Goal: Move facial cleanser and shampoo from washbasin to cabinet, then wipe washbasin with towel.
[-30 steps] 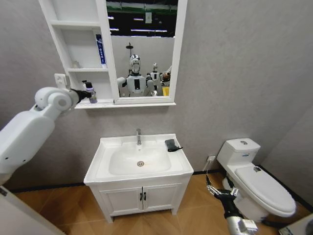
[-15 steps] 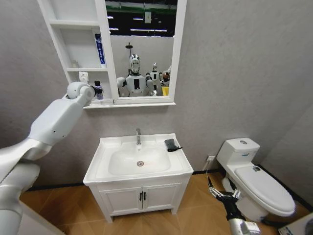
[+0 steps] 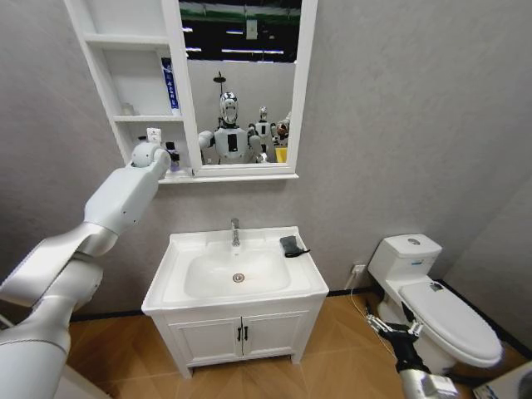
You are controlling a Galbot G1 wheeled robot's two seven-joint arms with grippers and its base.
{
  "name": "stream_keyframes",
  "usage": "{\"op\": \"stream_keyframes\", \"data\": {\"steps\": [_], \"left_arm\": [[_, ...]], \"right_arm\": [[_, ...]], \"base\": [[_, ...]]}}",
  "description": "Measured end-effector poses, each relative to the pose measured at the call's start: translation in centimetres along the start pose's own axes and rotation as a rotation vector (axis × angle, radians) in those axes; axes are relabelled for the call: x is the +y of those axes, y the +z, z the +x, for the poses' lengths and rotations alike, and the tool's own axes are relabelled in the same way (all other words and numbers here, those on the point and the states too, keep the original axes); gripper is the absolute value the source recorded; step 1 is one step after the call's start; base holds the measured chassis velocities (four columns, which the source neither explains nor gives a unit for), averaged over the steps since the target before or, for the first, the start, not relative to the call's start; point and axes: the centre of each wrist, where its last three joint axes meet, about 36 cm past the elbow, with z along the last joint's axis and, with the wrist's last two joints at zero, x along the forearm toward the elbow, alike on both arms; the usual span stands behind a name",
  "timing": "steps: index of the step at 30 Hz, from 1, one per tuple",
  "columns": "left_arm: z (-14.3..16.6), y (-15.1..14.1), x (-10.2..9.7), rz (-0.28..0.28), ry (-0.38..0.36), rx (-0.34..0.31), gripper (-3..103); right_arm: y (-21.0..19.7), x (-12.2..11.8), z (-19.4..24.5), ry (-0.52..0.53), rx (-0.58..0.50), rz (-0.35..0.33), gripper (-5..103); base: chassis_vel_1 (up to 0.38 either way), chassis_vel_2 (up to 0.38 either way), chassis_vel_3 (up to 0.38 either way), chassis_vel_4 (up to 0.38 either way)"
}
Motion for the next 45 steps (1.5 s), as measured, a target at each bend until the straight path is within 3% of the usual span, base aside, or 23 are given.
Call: {"op": "stream_keyframes", "data": {"steps": [4, 5, 8, 9, 12, 14, 16, 18, 19, 21, 22, 24, 25, 27, 28, 29, 30, 33, 34, 35, 38, 39, 45], "left_arm": [[0.7, 0.3, 0.0, -0.004, 0.009, -0.009, 58], [0.7, 0.3, 0.0, -0.004, 0.009, -0.009, 58], [3.2, 1.2, 1.1, -0.012, 0.025, -0.034, 74], [3.2, 1.2, 1.1, -0.012, 0.025, -0.034, 74], [7.3, 3.4, 4.0, 0.001, 0.056, -0.057, 91], [9.1, 4.5, 4.7, -0.005, 0.080, -0.076, 95], [10.5, 5.5, 5.1, -0.012, 0.104, -0.094, 95], [14.1, 9.3, 5.9, -0.015, 0.178, -0.134, 99], [14.1, 9.3, 5.9, -0.015, 0.178, -0.134, 99], [17.2, 12.4, 6.2, -0.031, 0.235, -0.182, 100], [17.2, 12.4, 6.2, -0.031, 0.235, -0.182, 100], [20.2, 16.8, 6.1, -0.091, 0.271, -0.227, 100], [20.2, 16.8, 6.1, -0.091, 0.271, -0.227, 100], [22.5, 21.8, 6.1, -0.127, 0.268, -0.249, 100], [22.5, 21.8, 6.1, -0.127, 0.268, -0.249, 100], [23.6, 24.6, 5.9, -0.118, 0.272, -0.231, 100], [23.6, 24.6, 5.9, -0.118, 0.272, -0.231, 100], [27.3, 30.7, 6.0, -0.093, 0.253, -0.186, 100], [27.3, 30.7, 6.0, -0.093, 0.253, -0.186, 100], [29.0, 32.8, 6.1, -0.075, 0.231, -0.161, 100], [31.5, 35.6, 5.9, -0.033, 0.188, -0.131, 100], [33.6, 37.7, 5.5, -0.010, 0.143, -0.126, 100], [38.1, 41.2, 4.2, 0.007, 0.107, -0.090, 100]], "right_arm": [[0.1, -0.2, -0.3, 0.041, -0.004, 0.002, 100], [0.1, -0.2, -0.3, 0.041, -0.004, 0.002, 100], [0.2, -0.1, -0.3, 0.052, -0.002, 0.000, 100], [0.2, -0.1, -0.3, 0.052, -0.002, 0.000, 100], [0.2, 0.0, -0.4, 0.036, -0.005, 0.005, 100], [0.2, 0.0, -0.5, 0.023, -0.008, 0.008, 100], [0.1, 0.2, -0.6, 0.013, -0.013, 0.005, 100], [-0.3, 0.8, -1.0, -0.025, -0.044, -0.044, 100], [-0.3, 0.8, -1.0, -0.025, -0.044, -0.044, 100], [-0.8, 1.2, -1.3, -0.041, -0.064, -0.060, 100], [-0.8, 1.2, -1.3, -0.041, -0.064, -0.060, 100], [-1.1, 1.3, -1.4, -0.044, -0.070, -0.062, 100], [-1.1, 1.3, -1.4, -0.044, -0.070, -0.062, 100], [-1.1, 1.4, -1.1, -0.026, -0.066, -0.069, 100], [-1.1, 1.4, -1.1, -0.026, -0.066, -0.069, 100], [-1.0, 1.4, -0.5, -0.012, -0.055, -0.077, 100], [-1.0, 1.4, -0.5, -0.012, -0.055, -0.077, 100], [-1.4, 1.4, 0.0, 0.003, 0.004, -0.062, 100], [-1.4, 1.4, 0.0, 0.003, 0.004, -0.062, 100], [-1.8, 1.4, 0.0, 0.011, 0.061, -0.050, 100], [-2.3, 1.8, 0.0, 0.013, 0.131, -0.070, 100], [-2.7, 2.1, -0.1, -0.003, 0.160, -0.079, 100], [-4.3, 2.1, -1.9, -0.047, 0.138, -0.068, 100]], "base": [[0.000, 0.000, 0.000, 0.000], [0.000, 0.000, 0.000, 0.000], [0.000, 0.000, 0.000, 0.000], [0.000, 0.000, 0.000, 0.000], [0.000, 0.000, 0.000, 0.000], [0.000, 0.000, 0.000, 0.000], [0.000, 0.000, 0.000, 0.000], [0.000, 0.000, 0.000, 0.000], [0.000, 0.000, 0.000, 0.000], [0.000, 0.000, 0.000, 0.000], [0.000, 0.000, 0.000, 0.000], [0.000, 0.000, 0.000, 0.000], [0.000, 0.000, 0.000, 0.000], [0.000, 0.000, 0.000, 0.000], [0.000, 0.000, 0.000, 0.000], [0.000, 0.000, 0.000, 0.000], [0.000, 0.000, 0.000, 0.000], [0.000, 0.000, 0.000, 0.000], [0.000, 0.000, 0.000, 0.000], [0.000, 0.000, 0.000, 0.000], [0.000, 0.000, 0.000, 0.000], [0.000, 0.000, 0.000, 0.000], [0.000, 0.000, 0.000, 0.000]]}}
